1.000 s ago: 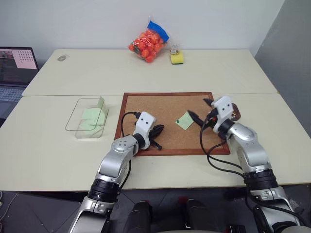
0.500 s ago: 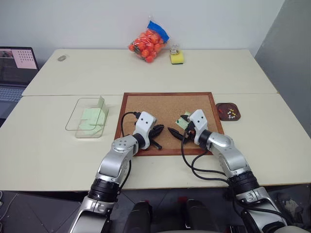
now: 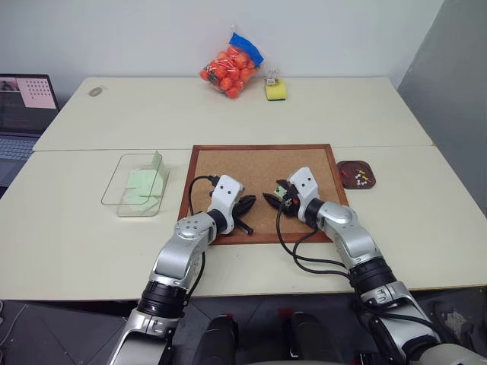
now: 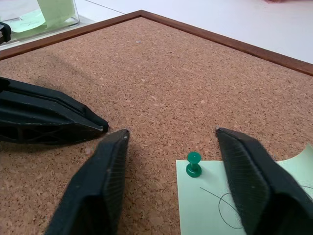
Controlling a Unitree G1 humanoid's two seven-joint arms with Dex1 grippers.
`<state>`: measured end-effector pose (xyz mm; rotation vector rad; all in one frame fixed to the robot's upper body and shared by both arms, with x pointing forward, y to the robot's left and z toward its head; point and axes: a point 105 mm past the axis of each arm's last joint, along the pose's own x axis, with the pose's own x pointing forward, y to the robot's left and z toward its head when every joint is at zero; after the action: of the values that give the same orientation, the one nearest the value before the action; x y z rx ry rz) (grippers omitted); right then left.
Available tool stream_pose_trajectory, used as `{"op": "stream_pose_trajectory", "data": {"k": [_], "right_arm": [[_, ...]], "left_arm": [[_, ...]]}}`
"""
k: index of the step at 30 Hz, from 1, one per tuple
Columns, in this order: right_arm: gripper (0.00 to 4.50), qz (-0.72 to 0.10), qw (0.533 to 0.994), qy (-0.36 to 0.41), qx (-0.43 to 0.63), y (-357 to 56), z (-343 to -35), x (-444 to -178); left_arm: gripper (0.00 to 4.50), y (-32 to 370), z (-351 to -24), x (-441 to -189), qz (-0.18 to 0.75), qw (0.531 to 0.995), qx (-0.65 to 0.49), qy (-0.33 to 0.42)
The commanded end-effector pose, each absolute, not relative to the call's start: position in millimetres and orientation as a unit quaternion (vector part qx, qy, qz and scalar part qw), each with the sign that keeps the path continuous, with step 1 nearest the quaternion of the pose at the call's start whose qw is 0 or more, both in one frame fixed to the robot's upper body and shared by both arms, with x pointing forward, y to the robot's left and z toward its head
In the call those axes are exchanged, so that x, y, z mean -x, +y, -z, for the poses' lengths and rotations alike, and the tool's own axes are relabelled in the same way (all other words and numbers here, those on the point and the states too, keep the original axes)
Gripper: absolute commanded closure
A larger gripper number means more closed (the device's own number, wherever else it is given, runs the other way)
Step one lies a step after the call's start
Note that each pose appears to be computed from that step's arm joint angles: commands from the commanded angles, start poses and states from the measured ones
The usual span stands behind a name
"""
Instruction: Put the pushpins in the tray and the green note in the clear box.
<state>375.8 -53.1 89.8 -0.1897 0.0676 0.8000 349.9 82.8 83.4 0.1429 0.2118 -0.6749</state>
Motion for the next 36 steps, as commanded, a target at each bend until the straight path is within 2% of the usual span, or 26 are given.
{"op": "stream_pose_trajectory", "data": {"k": [1,9,11,16,22,36], "right_arm": [[2.53,-0.388,0.917,0.005,0.092,-53,-106,-380],[4.18,-0.381,0.919,0.003,0.098,-56,-108,-383],[4.46,-0.379,0.920,0.003,0.099,-57,-108,-384],[4.46,-0.376,0.921,-0.008,0.104,-57,-113,-384],[4.46,-0.389,0.917,-0.064,0.056,-51,-142,-378],[4.46,-0.360,0.929,-0.069,0.056,-62,-150,-382]], "left_arm": [[4.50,85,-77,-349,0.325,0.936,-0.072,0.114],[4.50,86,-78,-349,0.323,0.936,-0.073,0.115],[4.50,86,-78,-349,0.324,0.936,-0.073,0.115],[4.50,83,-76,-347,0.327,0.935,-0.072,0.116],[4.50,83,-76,-347,0.329,0.934,-0.072,0.116],[4.50,80,-77,-346,0.335,0.932,-0.085,0.106]]}}
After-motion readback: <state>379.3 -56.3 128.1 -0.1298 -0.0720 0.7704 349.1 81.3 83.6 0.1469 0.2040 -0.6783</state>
